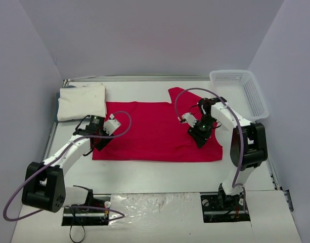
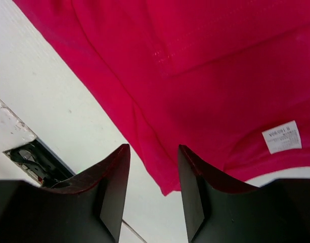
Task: Fold and stack the t-shirts
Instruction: Fold the flattened tshirt in 1/3 of the way
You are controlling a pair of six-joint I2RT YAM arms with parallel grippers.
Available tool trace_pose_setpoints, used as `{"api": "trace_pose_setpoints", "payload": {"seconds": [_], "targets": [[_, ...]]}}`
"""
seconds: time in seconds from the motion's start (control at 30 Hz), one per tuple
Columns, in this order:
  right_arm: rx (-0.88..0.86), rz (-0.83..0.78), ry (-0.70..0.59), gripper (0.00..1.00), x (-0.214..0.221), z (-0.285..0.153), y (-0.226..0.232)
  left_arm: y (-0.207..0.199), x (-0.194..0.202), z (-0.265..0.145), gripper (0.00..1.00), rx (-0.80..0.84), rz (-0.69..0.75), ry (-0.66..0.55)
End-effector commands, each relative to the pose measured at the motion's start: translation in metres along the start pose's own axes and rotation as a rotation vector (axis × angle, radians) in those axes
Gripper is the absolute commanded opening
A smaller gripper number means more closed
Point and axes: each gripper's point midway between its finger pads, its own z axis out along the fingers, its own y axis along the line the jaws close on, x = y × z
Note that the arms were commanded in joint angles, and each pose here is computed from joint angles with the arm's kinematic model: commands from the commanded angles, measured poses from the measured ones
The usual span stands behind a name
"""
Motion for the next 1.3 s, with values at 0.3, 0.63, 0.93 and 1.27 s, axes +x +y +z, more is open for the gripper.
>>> {"api": "trace_pose_setpoints", "payload": {"seconds": [0.3,0.63,0.93,1.27], "targets": [[-0.111,-0.001,0.002,0.38,-0.020,0.032,0.012,0.025,-0.020,0.000,0.56,-0.107,-0.097,-0.034],[-0.135,0.000,-0.007,0.37,-0.037,0.049,0.010,0.025,-0.017,0.000,0.56,-0.114,-0.100,-0.028],[-0.122,0.006,-0.014,0.31,-0.046,0.052,0.007,0.023,-0.016,0.002,0.56,-0.109,-0.099,-0.028],[-0.094,0.004,-0.041,0.32,-0.068,0.052,-0.002,0.021,-0.014,0.005,0.56,-0.106,-0.099,-0.021]]}}
